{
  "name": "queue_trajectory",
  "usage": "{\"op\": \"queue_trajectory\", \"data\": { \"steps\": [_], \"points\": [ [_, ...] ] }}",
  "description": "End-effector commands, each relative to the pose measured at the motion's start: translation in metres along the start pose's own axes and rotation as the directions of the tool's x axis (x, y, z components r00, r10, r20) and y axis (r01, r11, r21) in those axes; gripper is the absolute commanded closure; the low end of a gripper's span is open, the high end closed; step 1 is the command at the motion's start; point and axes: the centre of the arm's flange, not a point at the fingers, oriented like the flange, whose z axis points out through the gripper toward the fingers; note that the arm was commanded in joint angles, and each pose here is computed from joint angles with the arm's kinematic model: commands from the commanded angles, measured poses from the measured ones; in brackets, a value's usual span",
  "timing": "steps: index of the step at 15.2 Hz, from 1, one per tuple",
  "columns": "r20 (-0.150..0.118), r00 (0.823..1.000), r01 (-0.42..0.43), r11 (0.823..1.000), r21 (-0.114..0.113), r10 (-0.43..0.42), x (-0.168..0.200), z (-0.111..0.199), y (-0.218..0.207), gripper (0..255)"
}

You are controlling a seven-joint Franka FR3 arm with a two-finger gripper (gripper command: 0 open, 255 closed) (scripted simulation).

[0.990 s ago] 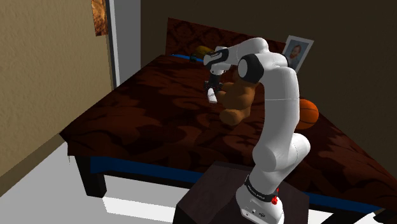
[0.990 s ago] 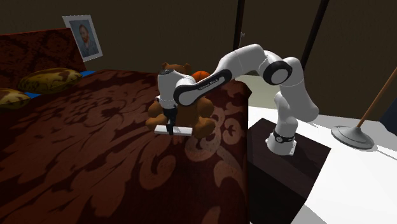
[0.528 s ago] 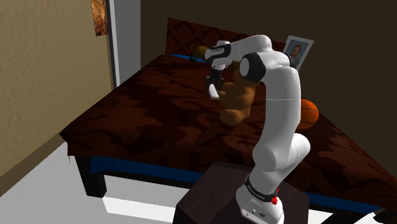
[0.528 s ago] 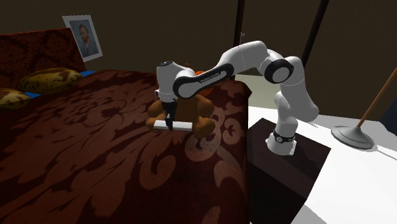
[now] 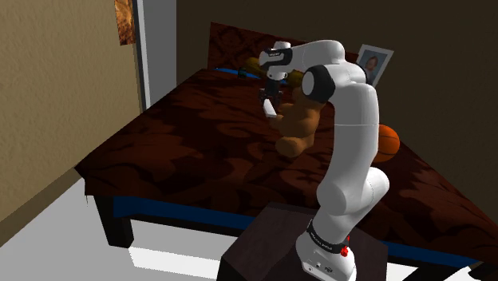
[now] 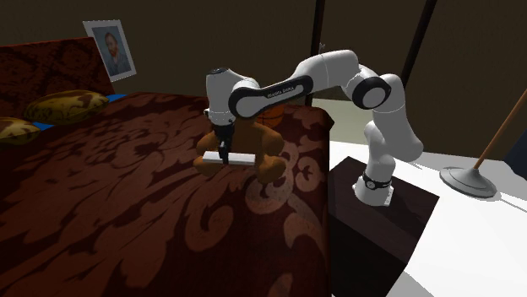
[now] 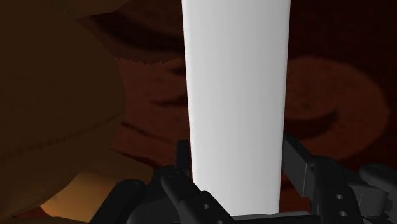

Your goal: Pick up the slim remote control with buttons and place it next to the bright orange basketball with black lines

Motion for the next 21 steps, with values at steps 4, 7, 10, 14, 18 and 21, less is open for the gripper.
{"op": "queue_trajectory", "data": {
  "steps": [4, 7, 10, 14, 18, 21],
  "points": [
    [0.000, 1.000, 0.000, 1.000, 0.000, 0.000, 0.001, -0.027, 0.001, 255],
    [0.000, 1.000, 0.000, 1.000, 0.000, 0.000, 0.001, -0.043, 0.001, 255],
    [0.000, 1.000, 0.000, 1.000, 0.000, 0.000, 0.001, -0.059, 0.001, 255],
    [0.000, 1.000, 0.000, 1.000, 0.000, 0.000, 0.001, -0.080, 0.002, 255],
    [0.000, 1.000, 0.000, 1.000, 0.000, 0.000, 0.001, -0.101, 0.002, 255],
    [0.000, 1.000, 0.000, 1.000, 0.000, 0.000, -0.014, -0.104, 0.024, 255]
  ]
}}
